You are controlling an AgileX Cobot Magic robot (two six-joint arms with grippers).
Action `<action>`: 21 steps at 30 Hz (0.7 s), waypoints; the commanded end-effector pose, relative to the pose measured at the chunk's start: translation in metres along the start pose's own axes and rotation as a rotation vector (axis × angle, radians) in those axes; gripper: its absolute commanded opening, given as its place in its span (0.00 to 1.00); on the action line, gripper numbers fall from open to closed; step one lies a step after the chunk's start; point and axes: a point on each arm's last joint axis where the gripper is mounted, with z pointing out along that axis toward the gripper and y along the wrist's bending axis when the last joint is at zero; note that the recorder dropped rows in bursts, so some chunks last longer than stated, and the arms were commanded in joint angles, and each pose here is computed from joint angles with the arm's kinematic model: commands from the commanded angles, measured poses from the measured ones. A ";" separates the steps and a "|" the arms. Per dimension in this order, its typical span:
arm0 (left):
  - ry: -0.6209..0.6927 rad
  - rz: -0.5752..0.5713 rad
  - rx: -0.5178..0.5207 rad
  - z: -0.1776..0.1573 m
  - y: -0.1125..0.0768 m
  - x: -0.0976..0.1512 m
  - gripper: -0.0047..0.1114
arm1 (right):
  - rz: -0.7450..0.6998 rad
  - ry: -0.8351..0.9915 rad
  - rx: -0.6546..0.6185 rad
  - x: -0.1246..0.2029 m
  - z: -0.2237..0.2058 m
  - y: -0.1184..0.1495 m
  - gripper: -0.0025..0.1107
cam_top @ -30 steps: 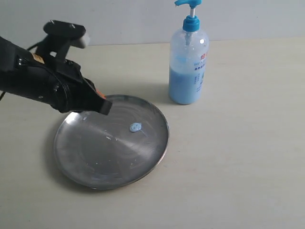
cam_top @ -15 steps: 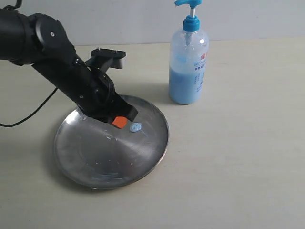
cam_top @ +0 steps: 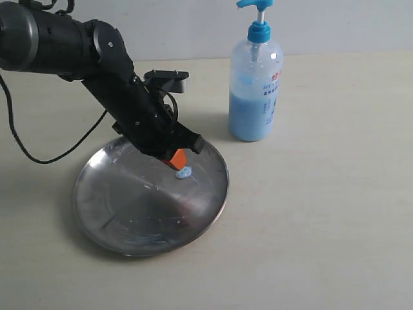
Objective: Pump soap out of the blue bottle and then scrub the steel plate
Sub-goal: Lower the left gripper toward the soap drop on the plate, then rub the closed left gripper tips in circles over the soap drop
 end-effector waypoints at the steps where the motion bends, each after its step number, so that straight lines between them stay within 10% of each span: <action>1: -0.003 -0.018 -0.011 0.010 0.002 -0.008 0.04 | 0.000 -0.022 0.008 -0.001 -0.001 0.000 0.02; 21: -0.011 -0.027 -0.062 0.046 0.018 -0.018 0.04 | 0.000 -0.024 0.008 -0.001 -0.001 0.000 0.02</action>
